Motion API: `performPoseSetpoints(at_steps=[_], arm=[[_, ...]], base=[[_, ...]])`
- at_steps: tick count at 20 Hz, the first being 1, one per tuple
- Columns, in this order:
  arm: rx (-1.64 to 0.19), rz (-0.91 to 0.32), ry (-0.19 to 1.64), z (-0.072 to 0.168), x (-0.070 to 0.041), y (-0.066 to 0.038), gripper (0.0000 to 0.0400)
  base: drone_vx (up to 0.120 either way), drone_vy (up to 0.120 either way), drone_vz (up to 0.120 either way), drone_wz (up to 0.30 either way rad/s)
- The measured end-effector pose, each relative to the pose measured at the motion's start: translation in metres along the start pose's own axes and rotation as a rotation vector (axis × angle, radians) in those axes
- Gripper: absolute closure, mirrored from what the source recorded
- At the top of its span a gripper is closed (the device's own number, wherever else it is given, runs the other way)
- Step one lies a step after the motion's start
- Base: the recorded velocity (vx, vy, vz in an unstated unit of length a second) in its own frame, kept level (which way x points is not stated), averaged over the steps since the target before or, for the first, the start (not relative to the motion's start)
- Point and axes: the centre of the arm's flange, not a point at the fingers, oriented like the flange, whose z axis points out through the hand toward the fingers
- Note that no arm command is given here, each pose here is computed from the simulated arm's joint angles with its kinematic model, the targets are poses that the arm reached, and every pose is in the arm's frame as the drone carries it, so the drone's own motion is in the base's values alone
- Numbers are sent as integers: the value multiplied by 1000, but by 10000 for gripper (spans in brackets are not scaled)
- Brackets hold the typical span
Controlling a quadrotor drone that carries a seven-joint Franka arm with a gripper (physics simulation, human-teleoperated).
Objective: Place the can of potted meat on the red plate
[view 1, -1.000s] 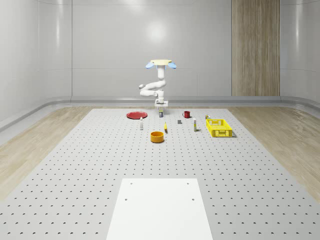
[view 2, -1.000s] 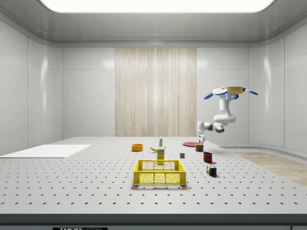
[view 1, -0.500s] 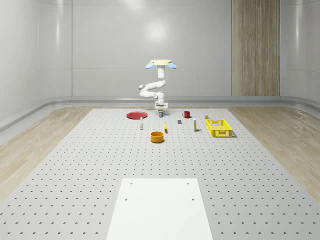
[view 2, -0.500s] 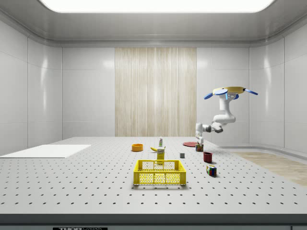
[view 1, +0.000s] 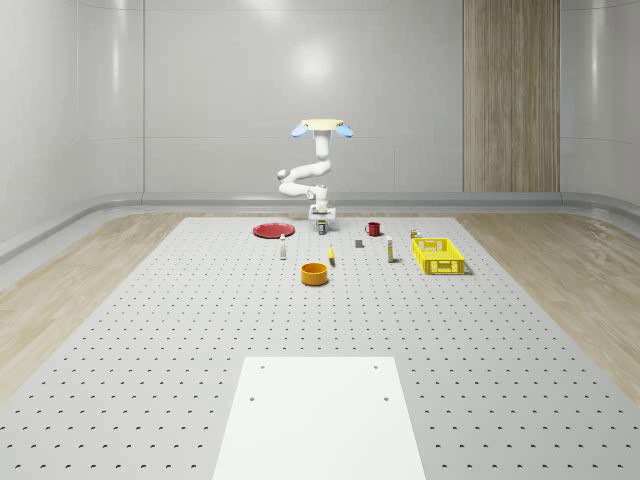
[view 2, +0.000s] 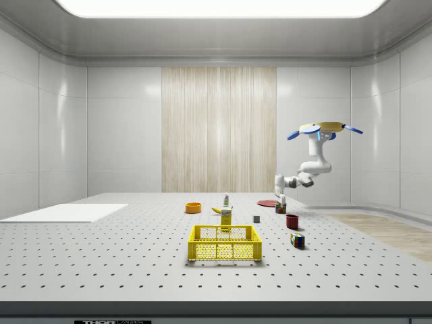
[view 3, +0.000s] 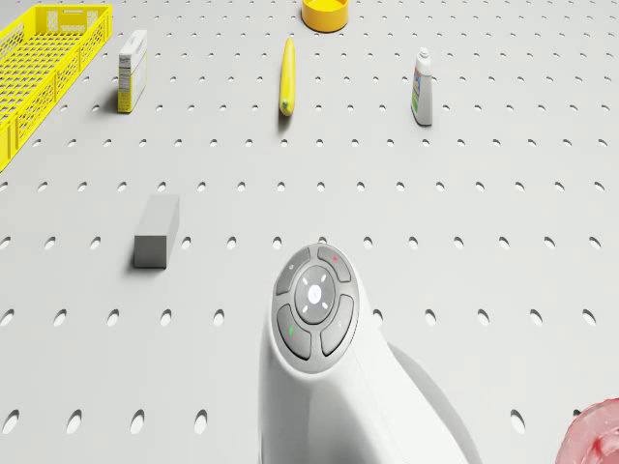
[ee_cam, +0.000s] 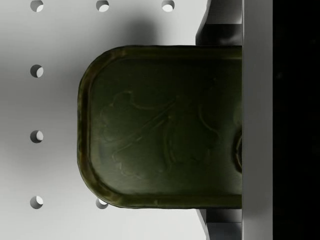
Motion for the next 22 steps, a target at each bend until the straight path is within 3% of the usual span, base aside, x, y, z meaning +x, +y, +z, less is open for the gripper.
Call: performPoseSetpoints(at_steps=[2, 9, 16, 22], arm=[[0, 0, 0, 1, 0, 0, 109], [-2, 2, 3, 1, 1, 0, 115], [-3, 1, 6, -23, 1, 0, 113], [-3, 1, 6, -39, 1, 0, 114]], base=[[0, 0, 0, 0], [0, 0, 0, 0], [0, 0, 23, 0], [0, -107, 87, 0]])
